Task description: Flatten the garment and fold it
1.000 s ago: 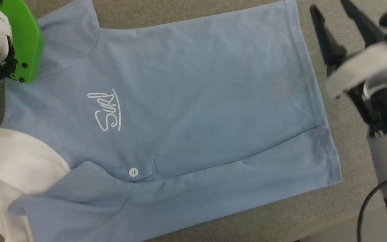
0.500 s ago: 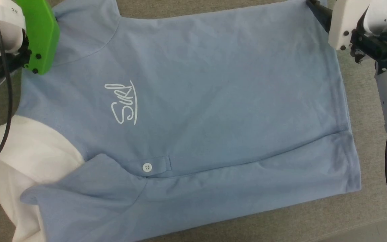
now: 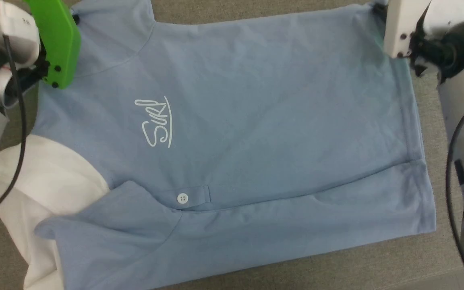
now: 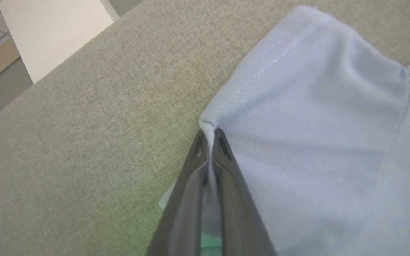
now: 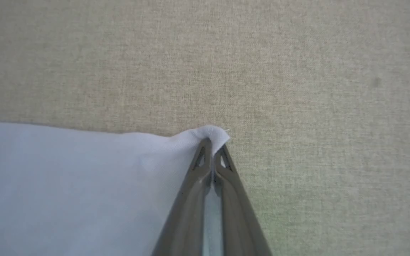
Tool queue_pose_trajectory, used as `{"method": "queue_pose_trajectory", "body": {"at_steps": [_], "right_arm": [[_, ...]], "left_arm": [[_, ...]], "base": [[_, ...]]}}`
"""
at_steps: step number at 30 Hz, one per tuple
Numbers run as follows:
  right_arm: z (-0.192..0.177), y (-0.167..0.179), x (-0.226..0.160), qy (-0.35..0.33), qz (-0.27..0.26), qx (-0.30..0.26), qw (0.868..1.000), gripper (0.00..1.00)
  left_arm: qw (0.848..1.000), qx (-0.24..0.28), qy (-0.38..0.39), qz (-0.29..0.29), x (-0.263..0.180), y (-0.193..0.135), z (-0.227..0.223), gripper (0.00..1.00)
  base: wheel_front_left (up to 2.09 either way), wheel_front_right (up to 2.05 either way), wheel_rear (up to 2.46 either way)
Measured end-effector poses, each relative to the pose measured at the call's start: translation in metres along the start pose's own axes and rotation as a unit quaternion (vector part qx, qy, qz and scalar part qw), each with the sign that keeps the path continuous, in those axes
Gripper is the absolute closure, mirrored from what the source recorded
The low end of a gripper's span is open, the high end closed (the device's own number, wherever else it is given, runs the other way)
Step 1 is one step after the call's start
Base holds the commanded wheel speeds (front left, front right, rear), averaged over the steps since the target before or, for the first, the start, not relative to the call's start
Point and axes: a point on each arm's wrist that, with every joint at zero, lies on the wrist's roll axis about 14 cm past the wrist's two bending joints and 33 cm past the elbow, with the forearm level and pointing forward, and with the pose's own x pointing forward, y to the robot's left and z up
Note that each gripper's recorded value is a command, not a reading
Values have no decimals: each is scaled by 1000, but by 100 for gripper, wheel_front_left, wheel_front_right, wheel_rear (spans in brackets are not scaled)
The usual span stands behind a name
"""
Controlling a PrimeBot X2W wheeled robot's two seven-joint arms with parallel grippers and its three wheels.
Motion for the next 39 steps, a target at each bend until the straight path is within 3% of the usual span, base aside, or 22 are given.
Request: {"method": "queue_pose_trajectory", "body": {"at_steps": [5,10,20,39], "right_arm": [[8,13,-18,-91,30,3,995,100],[14,11,-52,-190,45,9,981,100],[-22,5,-109,-254,60,14,965,100],[-128,-7,-126,-117,47,-23,992,100]], "left_arm": [[996,23,-81,12,-17,-6,13,100],[984,31,-173,12,-48,-23,25,100],[975,-5,-221,22,-116,-58,-14,100],[986,-102,-130,7,-163,-125,-135,100]], "base": [[0,0,0],[0,0,0],[0,0,0],[0,0,0]]}}
